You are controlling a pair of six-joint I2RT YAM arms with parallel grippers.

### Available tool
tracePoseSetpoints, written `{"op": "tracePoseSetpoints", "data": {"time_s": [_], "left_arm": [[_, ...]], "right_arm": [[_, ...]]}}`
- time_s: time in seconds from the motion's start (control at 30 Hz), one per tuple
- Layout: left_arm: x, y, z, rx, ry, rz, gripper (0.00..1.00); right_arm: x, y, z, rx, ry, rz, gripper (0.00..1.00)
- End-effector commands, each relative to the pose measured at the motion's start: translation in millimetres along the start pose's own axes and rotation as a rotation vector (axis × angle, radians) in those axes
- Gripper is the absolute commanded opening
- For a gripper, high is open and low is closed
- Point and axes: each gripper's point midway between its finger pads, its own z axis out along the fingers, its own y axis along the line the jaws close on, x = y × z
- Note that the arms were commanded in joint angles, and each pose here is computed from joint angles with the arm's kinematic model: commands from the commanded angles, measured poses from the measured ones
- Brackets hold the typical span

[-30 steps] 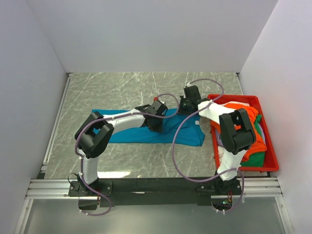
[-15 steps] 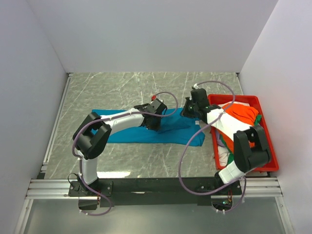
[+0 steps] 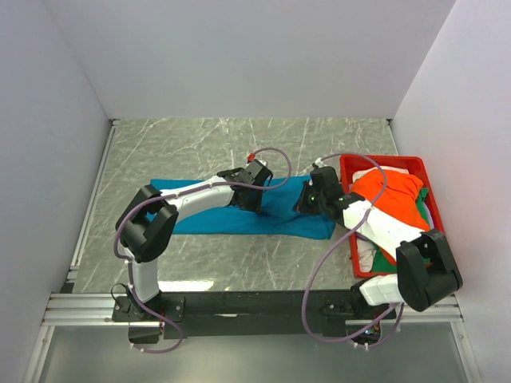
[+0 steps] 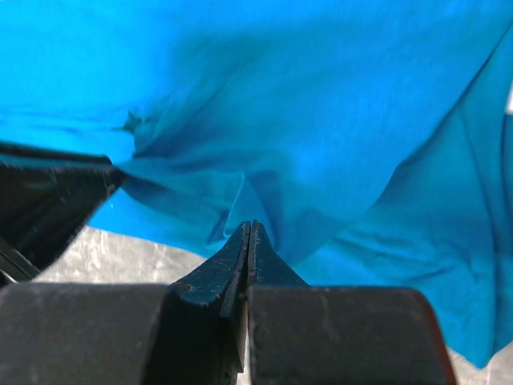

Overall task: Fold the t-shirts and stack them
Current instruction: Fold the tshirt

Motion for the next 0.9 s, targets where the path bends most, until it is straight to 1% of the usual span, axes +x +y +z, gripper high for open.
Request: {"op": "tracePoseSetpoints", "data": {"time_s": [0.0, 0.1, 0.13, 0.2, 0.27, 0.3, 0.37, 0.4, 0.5, 0.6, 0.73, 0.87], "left_arm": [[-18, -5, -21, 0.038, -0.061, 0.012, 0.27], [-17, -5, -21, 0.04, -0.059, 0.012, 0.3], [-17, -5, -21, 0.042, -0.058, 0.011, 0.34], [-20, -6, -25, 0.051, -0.067, 0.001, 0.35], [-25, -7, -28, 0.078, -0.068, -0.015, 0.36], [-28, -8, -31, 0.088, -0.072, -0.024, 0.36], [-33, -7, -34, 0.109, -0.075, -0.041, 0.37], [-37, -6, -35, 0.118, -0.081, -0.051, 0.37], [-44, -14, -37, 0.158, -0.077, -0.055, 0.37], [-47, -22, -36, 0.187, -0.074, -0.063, 0.34], [-41, -27, -36, 0.219, -0.052, -0.054, 0.22], [-40, -14, -37, 0.184, -0.058, -0.089, 0.23]], "right_arm": [[2, 7, -12, -0.014, -0.036, 0.022, 0.0], [16, -3, -16, 0.015, -0.028, 0.037, 0.0], [19, -6, -17, 0.025, -0.028, 0.044, 0.0], [26, -16, -20, 0.055, -0.027, 0.05, 0.05], [30, -23, -23, 0.076, -0.034, 0.056, 0.08], [32, -26, -26, 0.083, -0.044, 0.059, 0.13], [34, -30, -29, 0.094, -0.045, 0.066, 0.18], [34, -31, -31, 0.096, -0.056, 0.068, 0.24], [31, -32, -36, 0.1, -0.076, 0.071, 0.32], [23, -28, -40, 0.096, -0.097, 0.074, 0.33], [9, -19, -41, 0.084, -0.118, 0.069, 0.33], [-5, -10, -36, 0.082, -0.131, 0.073, 0.33]]}}
